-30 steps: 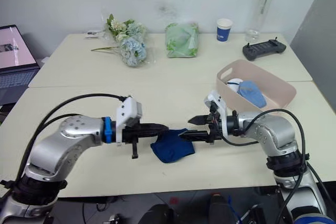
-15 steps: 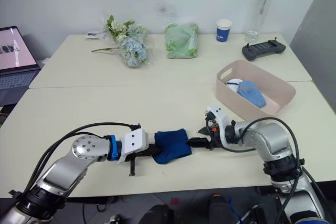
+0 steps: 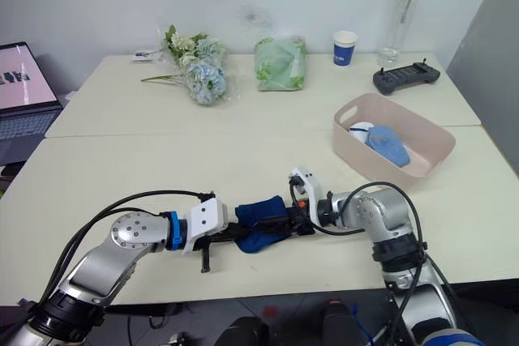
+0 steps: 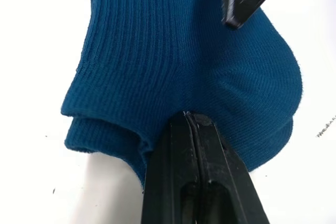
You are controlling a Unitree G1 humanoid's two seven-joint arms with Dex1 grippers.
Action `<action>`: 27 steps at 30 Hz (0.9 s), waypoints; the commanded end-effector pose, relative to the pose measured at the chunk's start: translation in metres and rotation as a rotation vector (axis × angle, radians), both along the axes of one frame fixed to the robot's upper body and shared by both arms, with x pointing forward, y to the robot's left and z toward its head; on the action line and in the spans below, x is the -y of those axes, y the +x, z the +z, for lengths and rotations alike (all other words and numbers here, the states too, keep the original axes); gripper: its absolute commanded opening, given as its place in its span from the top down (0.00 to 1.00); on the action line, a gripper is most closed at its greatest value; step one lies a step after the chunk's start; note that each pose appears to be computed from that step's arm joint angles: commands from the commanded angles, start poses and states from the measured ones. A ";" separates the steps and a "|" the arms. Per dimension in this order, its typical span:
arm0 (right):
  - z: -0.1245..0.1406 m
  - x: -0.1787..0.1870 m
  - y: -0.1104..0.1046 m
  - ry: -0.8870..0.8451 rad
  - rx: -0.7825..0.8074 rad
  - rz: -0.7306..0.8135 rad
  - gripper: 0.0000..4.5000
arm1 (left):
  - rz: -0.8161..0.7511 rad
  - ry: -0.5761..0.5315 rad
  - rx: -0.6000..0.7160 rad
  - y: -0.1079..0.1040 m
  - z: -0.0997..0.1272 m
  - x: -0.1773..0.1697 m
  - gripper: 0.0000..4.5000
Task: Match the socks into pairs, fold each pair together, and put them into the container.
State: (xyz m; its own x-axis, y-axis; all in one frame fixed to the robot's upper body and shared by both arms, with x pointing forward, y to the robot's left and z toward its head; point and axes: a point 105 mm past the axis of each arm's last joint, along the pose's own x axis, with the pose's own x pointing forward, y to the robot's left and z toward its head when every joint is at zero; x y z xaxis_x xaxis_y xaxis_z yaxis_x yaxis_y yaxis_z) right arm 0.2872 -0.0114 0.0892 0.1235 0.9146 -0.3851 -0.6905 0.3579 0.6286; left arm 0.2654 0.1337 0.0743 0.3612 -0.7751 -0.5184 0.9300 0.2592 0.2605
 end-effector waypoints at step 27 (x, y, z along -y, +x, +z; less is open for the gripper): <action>0.134 0.085 0.053 0.131 0.453 -0.295 1.00 | 0.054 -0.392 0.092 0.027 0.146 0.003 0.31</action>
State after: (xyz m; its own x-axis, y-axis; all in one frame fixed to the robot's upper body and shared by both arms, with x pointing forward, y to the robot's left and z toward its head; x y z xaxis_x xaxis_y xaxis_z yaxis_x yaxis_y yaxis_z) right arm 0.3434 -0.0955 0.2175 0.5141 0.8449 -0.1477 -0.7707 0.5306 0.3528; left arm 0.2910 0.1317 0.2219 0.4344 -0.8904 -0.1360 0.8910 0.4026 0.2097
